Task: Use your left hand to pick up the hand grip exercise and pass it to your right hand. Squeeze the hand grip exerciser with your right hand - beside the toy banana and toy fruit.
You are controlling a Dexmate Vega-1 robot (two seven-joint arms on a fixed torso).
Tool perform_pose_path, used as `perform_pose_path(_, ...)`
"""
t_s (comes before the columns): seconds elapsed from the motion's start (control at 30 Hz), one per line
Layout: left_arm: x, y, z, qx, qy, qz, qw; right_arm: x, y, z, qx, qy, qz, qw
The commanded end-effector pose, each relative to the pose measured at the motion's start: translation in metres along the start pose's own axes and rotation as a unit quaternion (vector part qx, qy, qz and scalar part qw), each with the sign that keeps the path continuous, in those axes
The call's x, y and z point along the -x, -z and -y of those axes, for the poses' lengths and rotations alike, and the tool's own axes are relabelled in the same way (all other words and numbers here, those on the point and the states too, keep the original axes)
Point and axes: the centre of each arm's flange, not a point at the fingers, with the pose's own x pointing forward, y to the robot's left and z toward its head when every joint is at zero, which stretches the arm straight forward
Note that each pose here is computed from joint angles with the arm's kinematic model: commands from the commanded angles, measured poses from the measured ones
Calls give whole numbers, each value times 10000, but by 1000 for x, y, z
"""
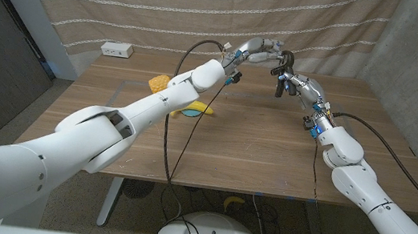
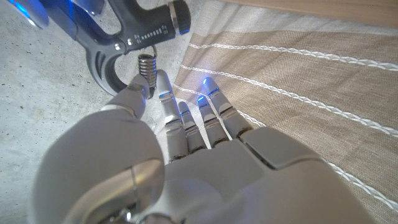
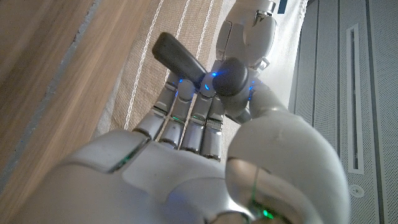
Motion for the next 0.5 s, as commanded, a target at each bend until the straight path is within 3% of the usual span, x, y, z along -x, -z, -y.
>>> perform_pose_path(0.03, -3, 5, -8, 1448, 979, 28, 9846, 6, 0, -1, 60, 214, 80, 9997)
perform_pose_path(0.23, -2, 8, -15, 1969, 1130, 7, 9739, 6, 1, -1, 59, 228, 95, 9997)
perform_pose_path(0.5, -2, 16, -30, 2875, 1468, -233, 9462, 6, -1, -3, 157, 259, 99, 9995)
